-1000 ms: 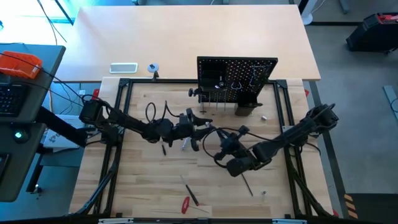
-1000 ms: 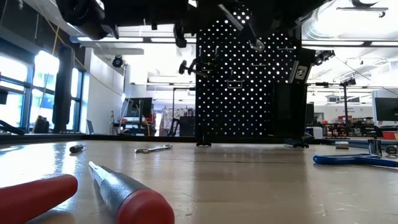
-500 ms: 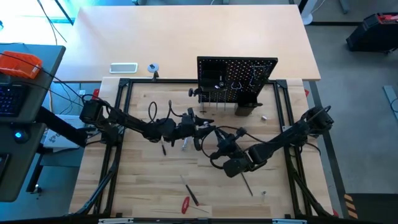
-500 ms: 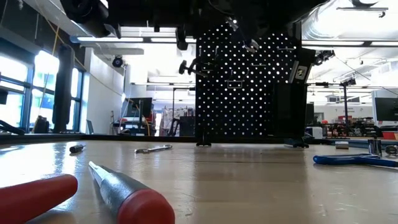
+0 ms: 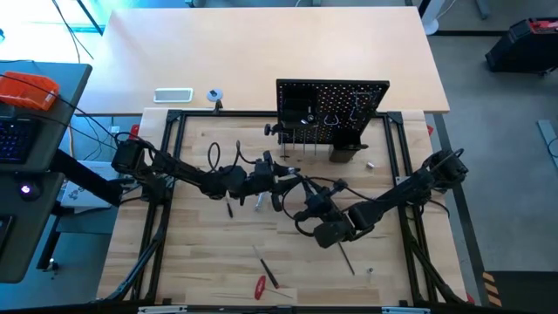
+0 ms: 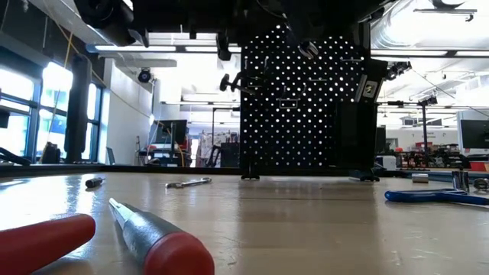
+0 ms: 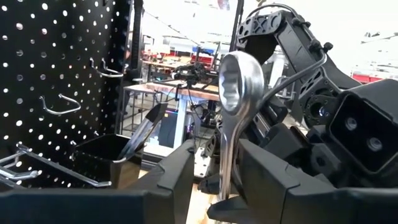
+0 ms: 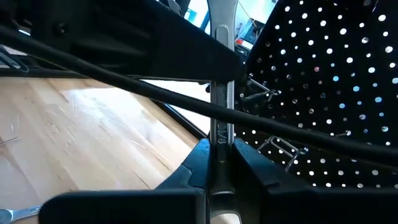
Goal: Hang tools onto peg board
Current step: Hang the silver combination wrench onto the pegboard
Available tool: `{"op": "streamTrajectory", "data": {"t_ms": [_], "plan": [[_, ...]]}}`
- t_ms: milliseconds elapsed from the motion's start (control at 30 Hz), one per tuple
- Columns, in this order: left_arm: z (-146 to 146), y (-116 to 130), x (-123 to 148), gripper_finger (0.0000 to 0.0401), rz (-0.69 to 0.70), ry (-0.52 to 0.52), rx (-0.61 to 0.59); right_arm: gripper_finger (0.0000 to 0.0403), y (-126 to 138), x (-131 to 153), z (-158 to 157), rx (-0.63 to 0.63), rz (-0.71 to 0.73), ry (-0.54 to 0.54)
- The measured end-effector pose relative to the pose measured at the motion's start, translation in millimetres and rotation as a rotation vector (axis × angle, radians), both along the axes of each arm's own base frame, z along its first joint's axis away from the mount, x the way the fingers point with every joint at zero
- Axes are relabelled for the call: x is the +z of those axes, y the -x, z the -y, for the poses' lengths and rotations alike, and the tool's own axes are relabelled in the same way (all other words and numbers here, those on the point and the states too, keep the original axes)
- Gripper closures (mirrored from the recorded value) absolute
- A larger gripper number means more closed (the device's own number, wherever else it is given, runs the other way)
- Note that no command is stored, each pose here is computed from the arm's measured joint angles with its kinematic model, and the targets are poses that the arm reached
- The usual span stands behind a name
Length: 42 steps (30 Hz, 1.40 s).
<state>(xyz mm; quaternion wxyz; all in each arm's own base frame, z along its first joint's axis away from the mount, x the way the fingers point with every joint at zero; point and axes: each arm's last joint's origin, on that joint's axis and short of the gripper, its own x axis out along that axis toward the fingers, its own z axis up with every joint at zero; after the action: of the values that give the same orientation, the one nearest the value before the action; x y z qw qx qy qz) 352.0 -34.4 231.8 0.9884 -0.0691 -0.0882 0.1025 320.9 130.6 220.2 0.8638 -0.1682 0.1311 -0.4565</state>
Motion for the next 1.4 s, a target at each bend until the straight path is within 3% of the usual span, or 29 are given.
{"op": "streamTrajectory", "data": {"t_ms": [533, 700, 900, 1200, 1400], "plan": [[-6.2, -0.4, 2.8, 0.0392, 0.026, -0.029, -0.021, 0.0372, -6.6, 3.3, 8.7, -0.001, 0.007, -0.014], [-7.4, -0.6, 2.8, 0.0396, 0.020, -0.065, -0.032, 0.0372, -6.6, 3.3, 8.6, 0.000, 0.001, -0.010], [-10.7, -1.5, 2.2, 0.0397, 0.016, -0.081, -0.086, 0.0322, -3.6, 3.9, 2.2, -0.001, 0.000, 0.007], [-10.9, -1.6, 3.2, 0.0398, 0.021, -0.157, -0.139, 0.0306, 14.6, 6.0, -29.3, -0.010, -0.021, 0.097], [-15.5, -2.9, -2.5, 0.0398, -0.037, -0.188, -0.183, 0.0305, 31.0, 10.8, -53.4, 0.066, -0.014, 0.102]]}}
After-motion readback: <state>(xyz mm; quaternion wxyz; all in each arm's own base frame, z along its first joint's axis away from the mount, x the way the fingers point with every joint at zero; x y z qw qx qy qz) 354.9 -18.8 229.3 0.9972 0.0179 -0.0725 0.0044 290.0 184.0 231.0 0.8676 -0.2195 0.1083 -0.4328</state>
